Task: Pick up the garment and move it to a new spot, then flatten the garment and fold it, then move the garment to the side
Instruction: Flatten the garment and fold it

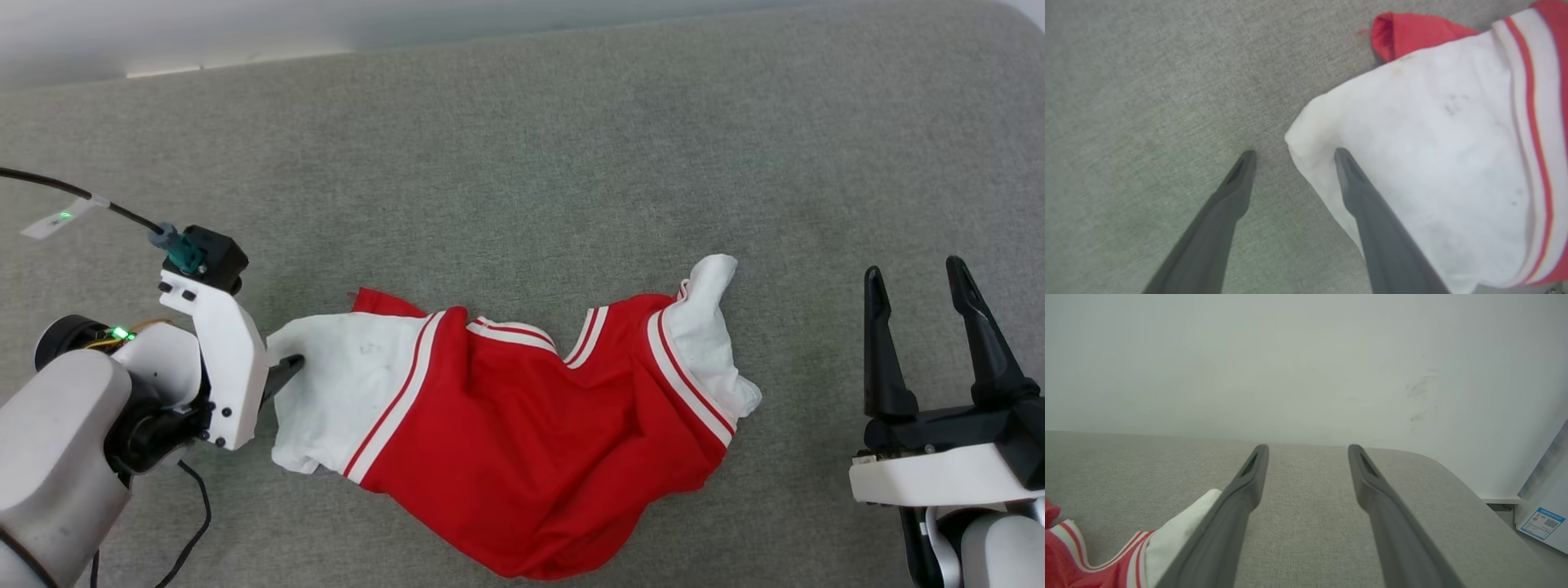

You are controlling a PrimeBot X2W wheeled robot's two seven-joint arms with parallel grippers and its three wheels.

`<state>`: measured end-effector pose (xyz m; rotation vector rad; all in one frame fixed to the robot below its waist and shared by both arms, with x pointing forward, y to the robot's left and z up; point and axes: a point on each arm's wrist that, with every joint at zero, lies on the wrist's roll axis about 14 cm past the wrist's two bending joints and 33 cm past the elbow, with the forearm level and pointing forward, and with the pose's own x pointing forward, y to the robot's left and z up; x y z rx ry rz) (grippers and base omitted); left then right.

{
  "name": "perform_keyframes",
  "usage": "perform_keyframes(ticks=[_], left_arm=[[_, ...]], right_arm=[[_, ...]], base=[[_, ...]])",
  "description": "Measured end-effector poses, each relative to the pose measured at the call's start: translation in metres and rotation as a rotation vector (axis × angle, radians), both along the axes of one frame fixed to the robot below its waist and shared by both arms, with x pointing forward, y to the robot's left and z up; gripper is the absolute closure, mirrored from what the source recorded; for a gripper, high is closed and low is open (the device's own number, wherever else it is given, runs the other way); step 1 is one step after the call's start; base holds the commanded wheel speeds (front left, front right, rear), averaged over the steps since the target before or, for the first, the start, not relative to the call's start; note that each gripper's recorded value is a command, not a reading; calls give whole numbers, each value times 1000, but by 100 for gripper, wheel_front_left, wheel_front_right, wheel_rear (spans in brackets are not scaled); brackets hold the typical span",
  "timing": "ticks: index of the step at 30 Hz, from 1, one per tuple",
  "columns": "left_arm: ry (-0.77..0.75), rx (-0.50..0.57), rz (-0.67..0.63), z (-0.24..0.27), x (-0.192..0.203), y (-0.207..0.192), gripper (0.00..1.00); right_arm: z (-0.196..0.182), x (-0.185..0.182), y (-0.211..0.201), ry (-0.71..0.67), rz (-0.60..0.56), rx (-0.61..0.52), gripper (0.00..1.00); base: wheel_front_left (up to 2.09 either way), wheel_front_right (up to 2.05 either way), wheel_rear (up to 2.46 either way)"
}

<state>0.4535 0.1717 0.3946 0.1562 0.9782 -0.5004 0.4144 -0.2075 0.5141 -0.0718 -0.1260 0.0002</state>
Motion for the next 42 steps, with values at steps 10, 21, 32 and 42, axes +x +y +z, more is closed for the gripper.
perform_keyframes(ticks=[10,21,32,42], left_arm=[[59,39,-31,-23,3,1,100],[-196,-18,116,16,11,27,100],[-524,-92,272,100,-16,65,100],[-645,-172,343,129,-51,62,100]], right_arm=[[-8,3,-7,21,-19,-8,0],[-8,-5,5,34,14,-31,0],[-30,-5,37,267,147,-91,0],[-61,3,49,673,286,-181,0]], base=[[0,0,0],[0,0,0],[0,0,0],[0,0,0]])
